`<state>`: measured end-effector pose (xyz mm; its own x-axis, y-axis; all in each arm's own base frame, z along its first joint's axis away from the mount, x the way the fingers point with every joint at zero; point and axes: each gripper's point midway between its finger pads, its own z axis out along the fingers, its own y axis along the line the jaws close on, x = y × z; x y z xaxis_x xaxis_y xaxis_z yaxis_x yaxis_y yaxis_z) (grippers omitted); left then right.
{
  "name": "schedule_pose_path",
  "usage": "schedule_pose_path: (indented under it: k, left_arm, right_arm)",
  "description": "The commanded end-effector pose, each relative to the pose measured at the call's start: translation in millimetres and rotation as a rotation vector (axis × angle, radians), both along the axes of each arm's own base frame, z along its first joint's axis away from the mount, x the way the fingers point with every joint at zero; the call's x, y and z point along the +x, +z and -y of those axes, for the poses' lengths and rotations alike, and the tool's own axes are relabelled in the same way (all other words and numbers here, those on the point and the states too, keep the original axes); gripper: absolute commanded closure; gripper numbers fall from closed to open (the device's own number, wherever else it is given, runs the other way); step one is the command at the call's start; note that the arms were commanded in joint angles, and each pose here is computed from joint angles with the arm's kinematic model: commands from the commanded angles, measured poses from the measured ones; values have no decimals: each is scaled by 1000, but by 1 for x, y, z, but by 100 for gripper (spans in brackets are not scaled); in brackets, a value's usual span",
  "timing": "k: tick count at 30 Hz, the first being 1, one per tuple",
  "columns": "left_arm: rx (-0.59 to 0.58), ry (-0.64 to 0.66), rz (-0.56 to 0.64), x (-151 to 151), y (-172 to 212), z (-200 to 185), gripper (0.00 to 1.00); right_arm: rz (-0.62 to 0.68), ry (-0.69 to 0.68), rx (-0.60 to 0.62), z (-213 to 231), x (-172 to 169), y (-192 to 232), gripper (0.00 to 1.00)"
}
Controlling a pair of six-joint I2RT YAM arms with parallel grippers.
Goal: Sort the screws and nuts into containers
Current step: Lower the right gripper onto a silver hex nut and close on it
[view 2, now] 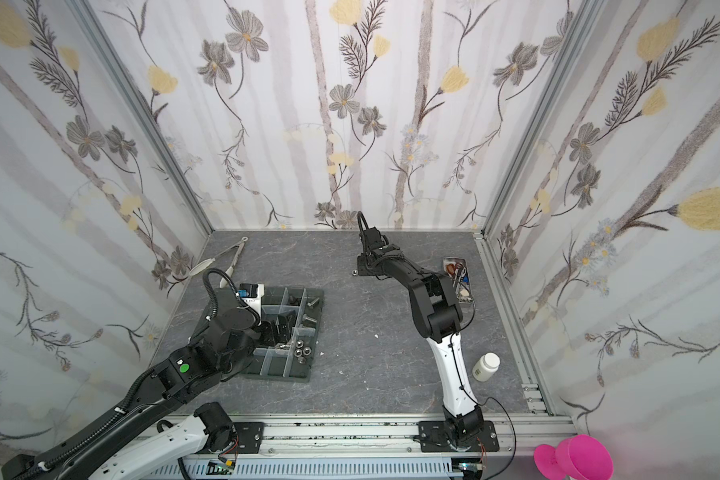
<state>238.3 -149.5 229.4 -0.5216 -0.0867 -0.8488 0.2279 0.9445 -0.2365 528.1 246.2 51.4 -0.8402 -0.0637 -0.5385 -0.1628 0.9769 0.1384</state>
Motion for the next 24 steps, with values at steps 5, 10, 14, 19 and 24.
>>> schedule_pose_path:
  k: [5,10,14,19,24]
  left_arm:
    - [-8,23,16,2,4,-3,0]
    - [-9,24,19,2,5,-3,0]
    - [-8,24,19,2,4,-4,0]
    - [-8,25,19,2,4,-4,0]
    - [-6,27,18,2,4,-4,0]
  right_arm:
    - [4,-8,-6,-1,8,-4,52]
    - [7,-18,-8,-3,14,-8,51]
    - [8,-22,-8,-4,17,-11,49]
    - [1,-29,-30,-2,19,-18,49]
    - [-13,-35,-56,2,17,-27,53]
